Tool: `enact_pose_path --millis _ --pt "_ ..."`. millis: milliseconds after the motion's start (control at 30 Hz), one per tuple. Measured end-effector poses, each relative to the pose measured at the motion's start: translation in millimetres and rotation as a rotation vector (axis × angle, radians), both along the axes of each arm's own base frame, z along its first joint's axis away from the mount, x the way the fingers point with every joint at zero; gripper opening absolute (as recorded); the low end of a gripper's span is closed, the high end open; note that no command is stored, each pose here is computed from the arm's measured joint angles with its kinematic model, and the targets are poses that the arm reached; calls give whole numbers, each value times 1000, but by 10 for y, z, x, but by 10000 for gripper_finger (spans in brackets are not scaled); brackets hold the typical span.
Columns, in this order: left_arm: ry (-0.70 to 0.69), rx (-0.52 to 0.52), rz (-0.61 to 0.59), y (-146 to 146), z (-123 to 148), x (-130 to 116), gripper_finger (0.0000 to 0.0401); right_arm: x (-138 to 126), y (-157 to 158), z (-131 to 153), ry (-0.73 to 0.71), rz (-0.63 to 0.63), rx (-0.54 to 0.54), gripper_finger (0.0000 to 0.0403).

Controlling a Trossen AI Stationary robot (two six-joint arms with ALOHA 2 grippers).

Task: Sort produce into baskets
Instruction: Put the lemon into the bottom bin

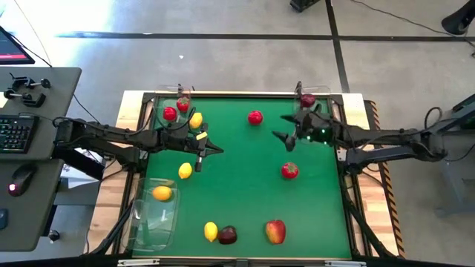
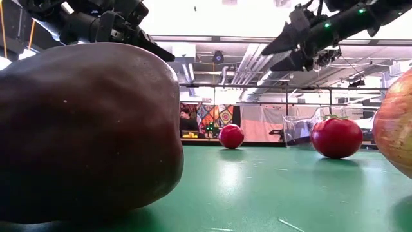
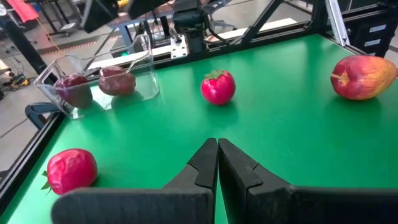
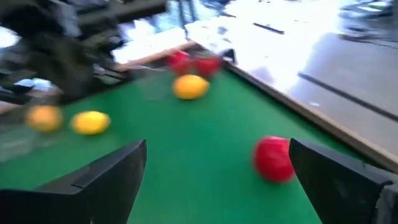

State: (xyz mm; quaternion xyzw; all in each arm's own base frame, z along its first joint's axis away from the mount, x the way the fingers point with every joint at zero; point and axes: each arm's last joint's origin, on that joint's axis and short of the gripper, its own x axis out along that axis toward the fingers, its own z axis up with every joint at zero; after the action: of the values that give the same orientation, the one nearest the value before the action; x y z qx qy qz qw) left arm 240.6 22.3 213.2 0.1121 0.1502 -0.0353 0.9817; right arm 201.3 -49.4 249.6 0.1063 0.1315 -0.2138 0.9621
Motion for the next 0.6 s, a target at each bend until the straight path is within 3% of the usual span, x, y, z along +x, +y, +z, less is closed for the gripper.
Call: enact_pose_path --millis 167,400,600 --pt "-4 84 -44 -50 0 4 0 33 118 -31 -97 97 42 385" --pt "105 201 -209 -429 66 -18 0 103 162 -103 -89 84 88 385" --pt "211 254 -268 -798 232 -34 0 234 202 -98 -141 135 -2 364"
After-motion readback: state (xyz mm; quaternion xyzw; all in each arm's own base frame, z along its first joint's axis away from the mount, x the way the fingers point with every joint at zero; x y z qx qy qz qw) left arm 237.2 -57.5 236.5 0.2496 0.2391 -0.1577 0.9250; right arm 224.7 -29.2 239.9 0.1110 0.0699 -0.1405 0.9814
